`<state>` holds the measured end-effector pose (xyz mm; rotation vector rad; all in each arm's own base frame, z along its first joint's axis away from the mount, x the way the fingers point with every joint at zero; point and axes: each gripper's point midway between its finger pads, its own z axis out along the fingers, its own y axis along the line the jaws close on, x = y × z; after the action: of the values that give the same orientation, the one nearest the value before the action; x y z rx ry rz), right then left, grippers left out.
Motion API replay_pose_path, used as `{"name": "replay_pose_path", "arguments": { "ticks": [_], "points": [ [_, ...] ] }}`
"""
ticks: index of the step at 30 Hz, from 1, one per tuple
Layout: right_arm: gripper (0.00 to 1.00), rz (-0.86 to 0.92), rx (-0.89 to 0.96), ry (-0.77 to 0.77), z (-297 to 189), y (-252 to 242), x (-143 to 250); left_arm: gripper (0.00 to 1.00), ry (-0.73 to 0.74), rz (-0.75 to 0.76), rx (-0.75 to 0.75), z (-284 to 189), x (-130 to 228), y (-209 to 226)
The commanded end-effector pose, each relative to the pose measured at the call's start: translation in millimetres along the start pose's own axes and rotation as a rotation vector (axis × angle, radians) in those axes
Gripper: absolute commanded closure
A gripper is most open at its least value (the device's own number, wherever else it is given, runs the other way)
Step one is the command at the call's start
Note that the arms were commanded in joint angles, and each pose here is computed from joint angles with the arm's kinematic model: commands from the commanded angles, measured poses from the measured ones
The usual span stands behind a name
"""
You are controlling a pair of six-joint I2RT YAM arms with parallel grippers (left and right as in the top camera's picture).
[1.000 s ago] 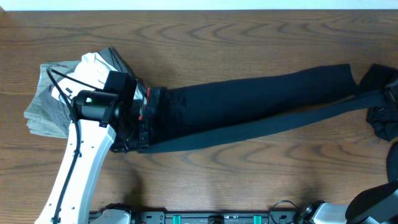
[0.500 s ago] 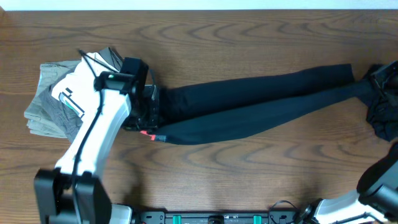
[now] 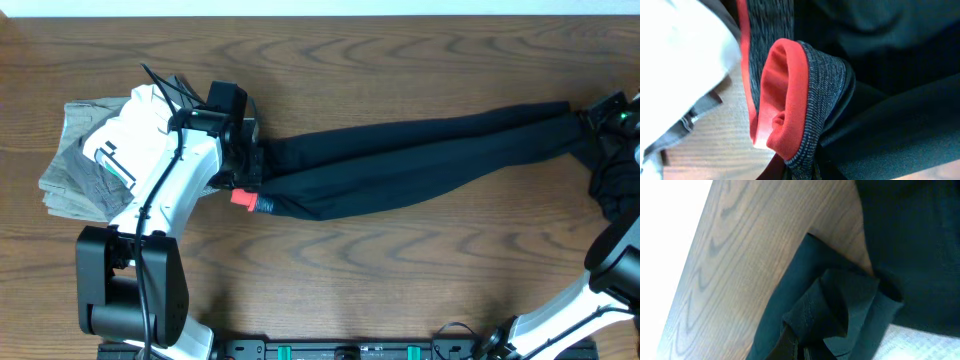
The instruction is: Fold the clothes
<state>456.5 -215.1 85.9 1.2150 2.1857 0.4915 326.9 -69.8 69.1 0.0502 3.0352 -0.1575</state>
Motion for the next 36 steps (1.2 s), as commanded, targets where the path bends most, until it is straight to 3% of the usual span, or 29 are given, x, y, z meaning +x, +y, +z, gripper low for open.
{"name": "replay_pose_path", "arguments": {
  "ticks": [1,6,7,9,10,11,13,16,23,27,34,36],
  "points": [
    [0.99,0.034,-0.012,0.006,11,3,0,0.89,-0.032,-0.018,-0.047,-2,-8,9],
    [0.95,0.038,-0.006,0.013,15,0,2,0.89,-0.062,-0.020,-0.057,-2,-15,10],
    [0.90,0.037,-0.003,0.012,15,0,2,0.89,-0.066,-0.020,-0.056,-2,-16,10],
    [0.69,0.037,0.010,0.003,15,-2,1,0.84,-0.074,-0.020,-0.055,-2,-18,10],
    [0.57,0.036,0.015,0.000,16,-3,0,0.72,-0.082,-0.019,-0.055,-2,-20,10],
    [0.51,0.036,0.014,0.000,16,-3,0,0.70,-0.091,-0.019,-0.061,-3,-22,10],
    [0.50,0.038,0.015,-0.001,15,-3,-1,0.68,-0.113,-0.020,-0.076,-3,-27,13],
    [0.51,0.025,-0.006,0.023,14,-3,2,0.57,-0.132,-0.028,-0.088,-6,-33,15],
    [0.53,-0.028,-0.054,0.130,8,-1,24,0.49,-0.190,-0.026,-0.097,-36,-46,13],
    [0.53,-0.071,-0.052,0.168,-1,0,33,0.49,-0.217,-0.019,-0.101,-53,-50,13],
    [0.53,-0.209,-0.146,0.182,-40,33,42,0.50,-0.081,0.035,-0.118,-50,-18,14],
    [0.54,-0.244,-0.138,0.217,-51,39,57,0.55,-0.055,0.040,-0.117,-49,-11,13]
  ]
}}
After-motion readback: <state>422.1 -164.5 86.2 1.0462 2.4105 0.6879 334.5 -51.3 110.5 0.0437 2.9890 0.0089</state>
